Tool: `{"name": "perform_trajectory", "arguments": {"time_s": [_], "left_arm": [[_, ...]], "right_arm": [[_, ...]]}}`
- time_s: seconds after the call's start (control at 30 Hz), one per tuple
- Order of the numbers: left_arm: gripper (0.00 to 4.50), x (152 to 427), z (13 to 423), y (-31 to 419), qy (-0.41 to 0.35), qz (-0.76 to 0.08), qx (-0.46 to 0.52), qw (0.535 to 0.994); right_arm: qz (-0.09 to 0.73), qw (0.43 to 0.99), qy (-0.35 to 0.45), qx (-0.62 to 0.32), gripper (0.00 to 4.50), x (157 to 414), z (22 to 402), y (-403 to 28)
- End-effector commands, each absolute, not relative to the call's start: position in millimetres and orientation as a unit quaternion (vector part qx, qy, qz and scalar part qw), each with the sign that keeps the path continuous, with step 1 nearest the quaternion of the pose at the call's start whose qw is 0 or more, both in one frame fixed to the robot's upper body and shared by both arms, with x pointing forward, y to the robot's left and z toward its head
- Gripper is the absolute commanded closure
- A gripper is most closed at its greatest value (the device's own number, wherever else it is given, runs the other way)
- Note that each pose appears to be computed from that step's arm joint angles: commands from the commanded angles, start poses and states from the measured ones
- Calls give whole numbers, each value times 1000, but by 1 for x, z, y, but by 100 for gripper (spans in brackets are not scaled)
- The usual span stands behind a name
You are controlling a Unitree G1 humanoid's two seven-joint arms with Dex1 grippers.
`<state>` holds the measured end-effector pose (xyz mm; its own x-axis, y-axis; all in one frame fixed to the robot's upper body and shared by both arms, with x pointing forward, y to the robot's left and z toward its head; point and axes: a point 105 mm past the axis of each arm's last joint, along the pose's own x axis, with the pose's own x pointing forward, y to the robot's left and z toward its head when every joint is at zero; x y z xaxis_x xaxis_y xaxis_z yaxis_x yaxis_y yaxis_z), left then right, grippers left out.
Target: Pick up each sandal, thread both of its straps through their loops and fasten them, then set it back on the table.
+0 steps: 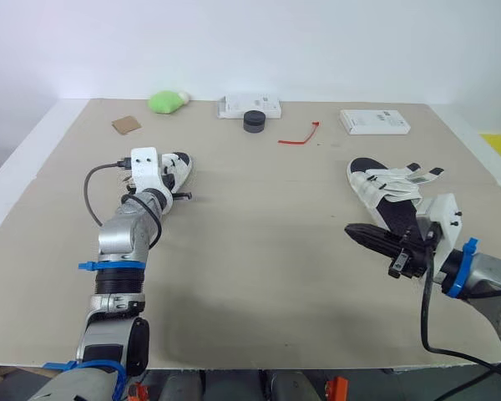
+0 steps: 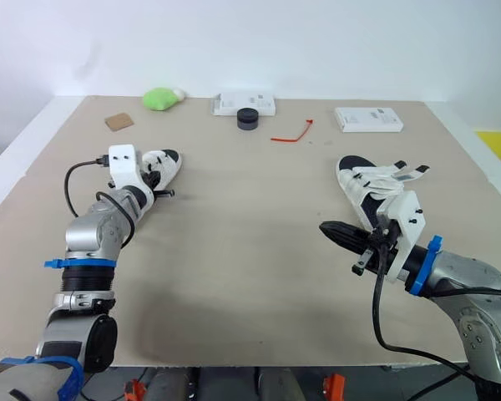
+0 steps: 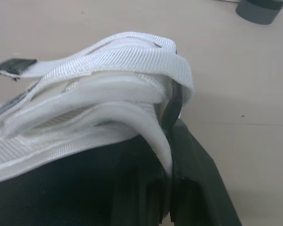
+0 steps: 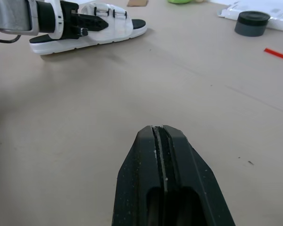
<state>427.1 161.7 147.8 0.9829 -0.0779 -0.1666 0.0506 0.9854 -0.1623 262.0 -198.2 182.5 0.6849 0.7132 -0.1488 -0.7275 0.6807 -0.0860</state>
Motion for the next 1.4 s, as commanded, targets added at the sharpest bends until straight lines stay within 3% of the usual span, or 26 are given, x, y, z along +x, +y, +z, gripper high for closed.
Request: {"name": "perform_trajectory", "arguments": {"time_s": [0.03,0.17,0.23,0.57,0.8,0.93,1.03,1.1,1.17,1.27,1.4], "left_arm": [[270,429,169,158,42,-40,-96,994],[74,429,174,162,39,-33,-101,994],[5,427,173,168,50,-15,-101,994],[5,395,172,185,71,-18,-71,995],[5,360,170,182,107,-66,-47,991],[5,346,188,179,68,-109,-73,989],[5,309,206,157,1,-280,-45,959],[5,276,199,153,-2,-381,-29,924],[5,256,185,162,17,-426,-10,905],[5,246,162,187,57,-417,14,907],[5,249,163,218,45,-354,3,934]], "right_arm": [[397,914,28,-79,450,263,193,-197],[398,914,27,-80,450,264,194,-198],[398,913,27,-81,450,264,194,-199],[400,913,24,-80,450,268,194,-200],[404,911,22,-84,450,271,197,-201],[407,909,19,-84,450,272,199,-201],[408,909,19,-82,450,271,199,-202],[407,910,19,-79,450,269,199,-205],[399,913,31,-84,450,268,194,-211],[390,916,41,-86,450,263,190,-217],[376,921,52,-85,450,253,186,-227]]}}
